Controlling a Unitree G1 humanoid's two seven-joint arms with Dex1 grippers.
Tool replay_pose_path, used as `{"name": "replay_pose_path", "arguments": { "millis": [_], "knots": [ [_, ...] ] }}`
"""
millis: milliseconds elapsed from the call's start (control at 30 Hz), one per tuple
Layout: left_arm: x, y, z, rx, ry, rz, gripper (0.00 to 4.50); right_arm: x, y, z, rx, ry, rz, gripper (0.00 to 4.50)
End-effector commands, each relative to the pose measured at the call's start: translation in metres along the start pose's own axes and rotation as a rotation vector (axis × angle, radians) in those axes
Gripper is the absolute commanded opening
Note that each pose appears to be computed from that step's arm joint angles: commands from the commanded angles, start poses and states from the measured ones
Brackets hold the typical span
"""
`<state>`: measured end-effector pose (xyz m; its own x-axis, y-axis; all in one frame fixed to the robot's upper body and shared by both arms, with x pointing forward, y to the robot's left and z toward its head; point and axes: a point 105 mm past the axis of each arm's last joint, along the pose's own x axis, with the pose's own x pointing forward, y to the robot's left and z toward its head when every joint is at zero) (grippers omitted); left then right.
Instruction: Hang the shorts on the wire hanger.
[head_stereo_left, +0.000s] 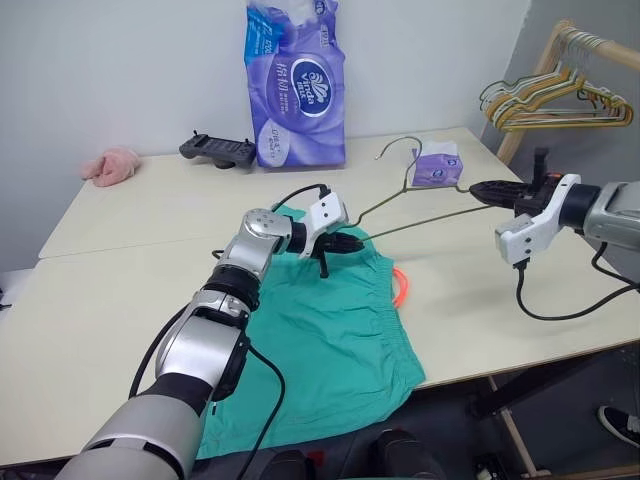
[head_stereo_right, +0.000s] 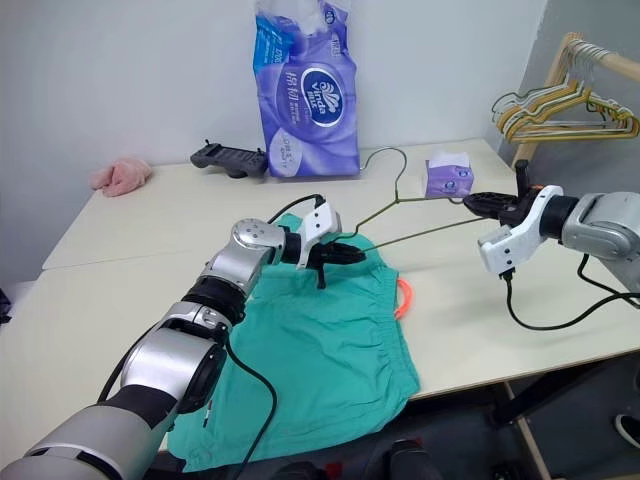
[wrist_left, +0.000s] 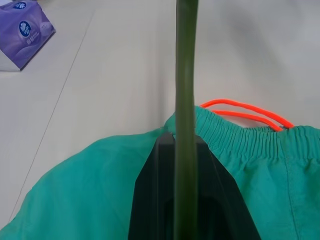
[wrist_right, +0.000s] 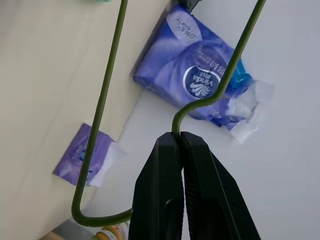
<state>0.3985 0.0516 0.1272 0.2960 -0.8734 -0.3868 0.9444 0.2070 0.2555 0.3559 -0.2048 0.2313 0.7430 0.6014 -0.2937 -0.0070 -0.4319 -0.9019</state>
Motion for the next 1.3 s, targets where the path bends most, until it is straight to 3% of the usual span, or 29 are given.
{"name": "replay_pose_path", "arguments": {
  "millis": [33,100,267,433,467,667,800,1000,1300],
  "knots": [
    [0.0,0.009,0.021,0.051,-0.047,0.032,0.0,-0.009,-0.029,-0.001,0.095,-0.005,-0.121,0.26],
    [0.0,0.01,0.022,0.058,-0.049,0.044,0.0,-0.01,-0.03,0.001,0.125,-0.018,-0.116,0.77],
    [0.001,0.013,0.022,0.081,-0.044,0.066,0.0,-0.011,-0.031,0.003,0.172,-0.023,-0.112,2.56],
    [-0.003,0.02,0.02,0.191,-0.011,0.133,0.0,-0.019,-0.02,-0.001,0.355,0.01,-0.061,4.34],
    [-0.004,0.022,0.02,0.237,0.002,0.149,0.0,-0.019,-0.017,-0.003,0.398,0.029,-0.038,4.46],
    [-0.005,0.028,0.023,0.445,0.051,0.223,0.0,-0.011,-0.022,-0.004,0.644,0.095,-0.017,4.46],
    [-0.004,0.031,0.031,0.545,0.045,0.257,0.0,-0.009,-0.023,0.0,0.65,0.121,0.023,4.46],
    [-0.003,0.032,0.042,0.648,0.026,0.295,0.0,-0.002,-0.002,0.0,0.783,0.174,0.099,4.46],
    [-0.002,0.031,0.046,0.733,0.038,0.292,0.0,0.015,0.016,-0.018,0.881,0.281,0.1,4.46]
  ]
}}
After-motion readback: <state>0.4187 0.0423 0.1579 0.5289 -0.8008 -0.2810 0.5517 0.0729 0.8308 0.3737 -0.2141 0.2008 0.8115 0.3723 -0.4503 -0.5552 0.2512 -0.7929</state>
